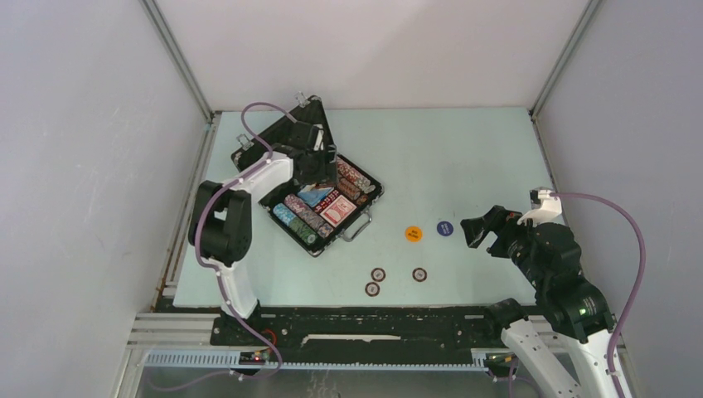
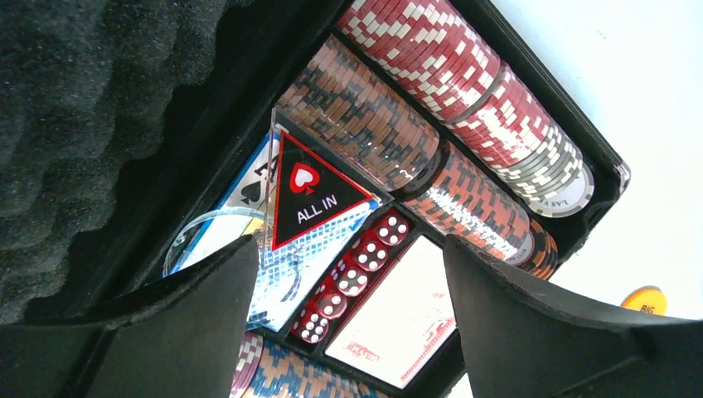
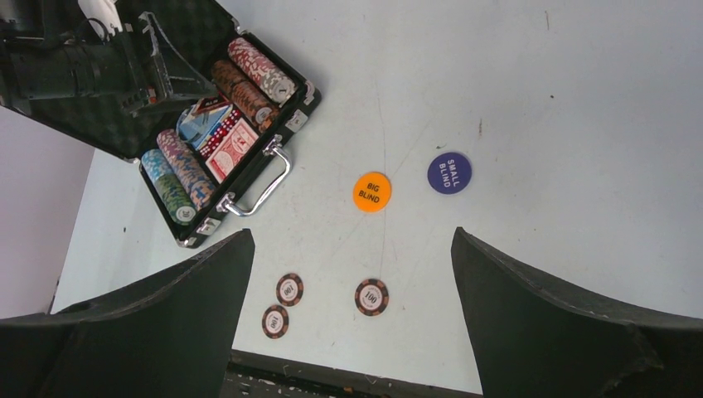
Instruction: Pack up texas hold em set
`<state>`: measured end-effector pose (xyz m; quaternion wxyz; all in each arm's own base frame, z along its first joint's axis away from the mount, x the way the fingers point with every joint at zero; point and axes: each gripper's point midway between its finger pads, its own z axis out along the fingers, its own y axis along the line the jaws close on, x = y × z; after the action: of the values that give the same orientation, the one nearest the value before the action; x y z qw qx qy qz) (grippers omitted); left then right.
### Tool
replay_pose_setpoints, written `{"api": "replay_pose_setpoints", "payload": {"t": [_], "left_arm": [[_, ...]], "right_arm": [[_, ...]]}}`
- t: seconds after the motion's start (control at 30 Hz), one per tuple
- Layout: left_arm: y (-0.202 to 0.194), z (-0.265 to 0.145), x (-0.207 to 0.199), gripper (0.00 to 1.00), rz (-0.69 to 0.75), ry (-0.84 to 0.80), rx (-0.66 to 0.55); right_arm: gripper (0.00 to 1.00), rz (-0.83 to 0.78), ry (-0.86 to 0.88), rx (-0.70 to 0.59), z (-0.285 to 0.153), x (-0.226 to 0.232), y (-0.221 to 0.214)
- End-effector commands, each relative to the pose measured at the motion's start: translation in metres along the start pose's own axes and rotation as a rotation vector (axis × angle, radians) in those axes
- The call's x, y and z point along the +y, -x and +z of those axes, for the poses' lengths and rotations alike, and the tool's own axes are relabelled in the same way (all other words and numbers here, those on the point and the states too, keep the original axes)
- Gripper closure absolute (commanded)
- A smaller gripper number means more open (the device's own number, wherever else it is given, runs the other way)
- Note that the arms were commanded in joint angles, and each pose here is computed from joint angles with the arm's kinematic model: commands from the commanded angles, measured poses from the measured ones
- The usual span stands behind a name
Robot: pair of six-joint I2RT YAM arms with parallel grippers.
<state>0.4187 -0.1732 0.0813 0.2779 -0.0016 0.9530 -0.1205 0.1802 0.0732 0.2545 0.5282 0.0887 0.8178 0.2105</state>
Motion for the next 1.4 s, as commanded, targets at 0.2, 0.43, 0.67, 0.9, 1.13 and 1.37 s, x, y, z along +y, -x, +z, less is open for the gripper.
{"api": "replay_pose_setpoints", "payload": {"t": [0.2,0.43,0.67,0.9,1.13,1.37], "left_arm": [[-0.002,0.006,0.001,0.12,-0.015,-0.003,-0.013],[-0.015,0.009,-0.001,0.11,-0.037,-0.023,0.017],[-0.018,-0.009,-0.024,0.11,-0.039,-0.108,-0.019],[-0.030,-0.022,-0.038,0.10,-0.051,-0.135,-0.022],[-0.031,-0.029,-0.022,0.06,-0.022,-0.059,-0.041],[-0.012,-0.031,-0.001,0.01,0.012,0.046,-0.094]], "right_arm": [[0.00,-0.016,0.027,-0.017,0.002,0.005,0.005],[0.00,-0.016,0.029,-0.018,0.001,0.006,0.005],[0.00,-0.014,0.028,-0.016,0.001,0.006,0.004],[0.00,-0.016,0.037,-0.021,0.001,0.007,0.004],[0.00,-0.017,0.038,-0.015,0.002,0.007,0.003],[0.00,-0.016,0.040,-0.014,0.002,0.008,0.003]]}}
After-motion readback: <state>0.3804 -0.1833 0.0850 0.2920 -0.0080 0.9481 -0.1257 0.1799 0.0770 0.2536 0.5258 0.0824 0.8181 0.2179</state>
